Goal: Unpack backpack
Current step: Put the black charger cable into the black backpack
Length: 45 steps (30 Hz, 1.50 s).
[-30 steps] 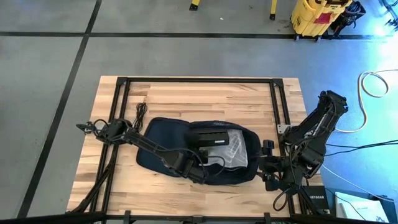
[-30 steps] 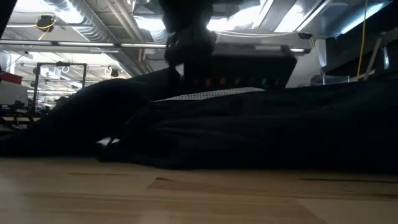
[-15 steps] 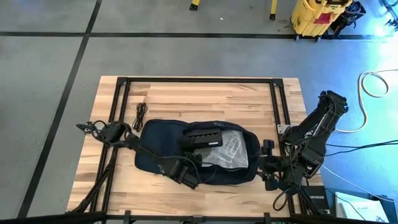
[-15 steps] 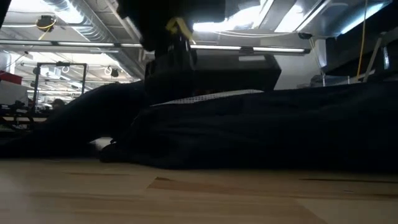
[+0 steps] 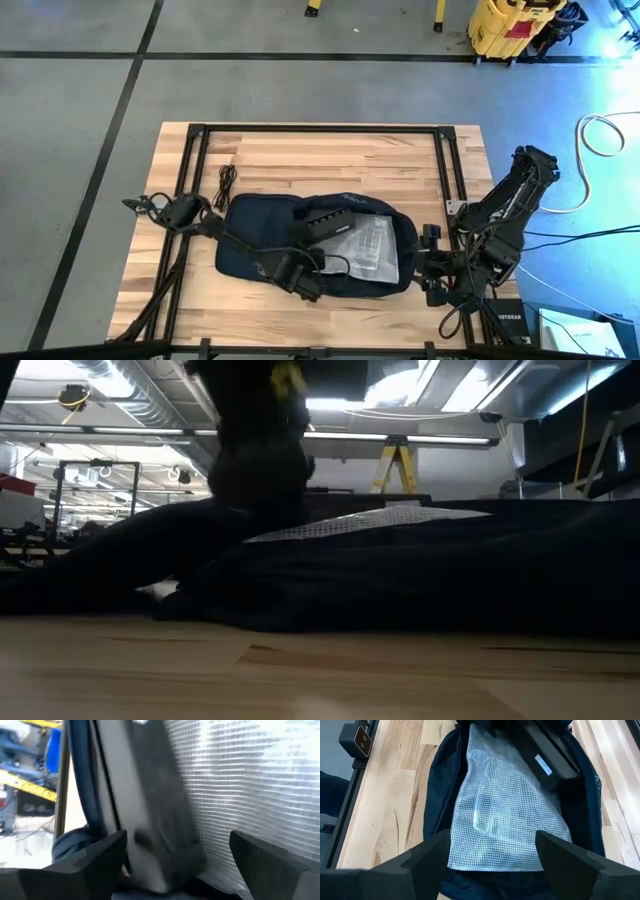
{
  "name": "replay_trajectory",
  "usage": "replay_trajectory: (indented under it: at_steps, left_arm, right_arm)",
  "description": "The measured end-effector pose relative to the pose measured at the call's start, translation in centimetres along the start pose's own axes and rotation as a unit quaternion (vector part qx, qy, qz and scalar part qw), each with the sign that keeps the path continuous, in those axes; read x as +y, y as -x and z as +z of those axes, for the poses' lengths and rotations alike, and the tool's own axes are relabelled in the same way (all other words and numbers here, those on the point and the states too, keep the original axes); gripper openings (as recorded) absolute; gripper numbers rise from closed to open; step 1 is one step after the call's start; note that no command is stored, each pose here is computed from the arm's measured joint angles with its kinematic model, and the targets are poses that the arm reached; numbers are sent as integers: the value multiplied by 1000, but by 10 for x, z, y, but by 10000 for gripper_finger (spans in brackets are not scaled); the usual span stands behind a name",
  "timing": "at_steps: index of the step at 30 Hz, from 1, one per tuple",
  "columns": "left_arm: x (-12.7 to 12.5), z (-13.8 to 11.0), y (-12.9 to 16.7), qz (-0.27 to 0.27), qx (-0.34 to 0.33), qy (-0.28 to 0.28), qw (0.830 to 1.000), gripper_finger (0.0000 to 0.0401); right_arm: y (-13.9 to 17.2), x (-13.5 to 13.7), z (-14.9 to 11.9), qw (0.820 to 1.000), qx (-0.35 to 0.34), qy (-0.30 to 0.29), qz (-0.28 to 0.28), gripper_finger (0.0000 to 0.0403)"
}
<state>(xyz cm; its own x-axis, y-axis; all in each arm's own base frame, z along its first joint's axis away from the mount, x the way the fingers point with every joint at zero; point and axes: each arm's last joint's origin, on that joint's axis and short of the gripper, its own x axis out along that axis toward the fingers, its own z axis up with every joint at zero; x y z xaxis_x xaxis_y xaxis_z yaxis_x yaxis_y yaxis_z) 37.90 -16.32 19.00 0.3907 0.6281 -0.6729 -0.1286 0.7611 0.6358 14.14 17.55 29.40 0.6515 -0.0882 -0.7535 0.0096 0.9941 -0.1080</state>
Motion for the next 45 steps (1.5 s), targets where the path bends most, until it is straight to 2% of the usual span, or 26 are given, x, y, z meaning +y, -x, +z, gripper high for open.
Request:
replay_trajectory:
  at_steps: [6, 11, 18, 27, 33, 42, 45]
  left_arm:
    - [7, 16, 24, -5, -33, -13, 999, 341]
    - [32, 29, 36, 0, -58, 20, 998, 342]
    - [51, 34, 22, 0, -42, 38, 998, 342]
    - [73, 32, -1, 32, -5, 87, 996, 343]
    - [74, 31, -10, -1, 20, 74, 997, 343]
    - [59, 21, -31, 7, 40, 57, 998, 343]
    - [56, 18, -27, 7, 40, 62, 997, 343]
  right_arm:
    - [0, 0, 0, 1000, 0, 0, 0, 275]
    - [0, 0, 0, 1000, 4, 0, 3, 275]
    - [0, 0, 0, 1000, 4, -1, 4, 275]
    - [0, 0, 0, 1000, 4, -2, 4, 275]
    - [0, 0, 0, 1000, 4, 1, 4, 275]
    - [0, 0, 0, 1000, 3, 0, 4, 275]
    - [0, 0, 0, 1000, 3, 0, 4, 275]
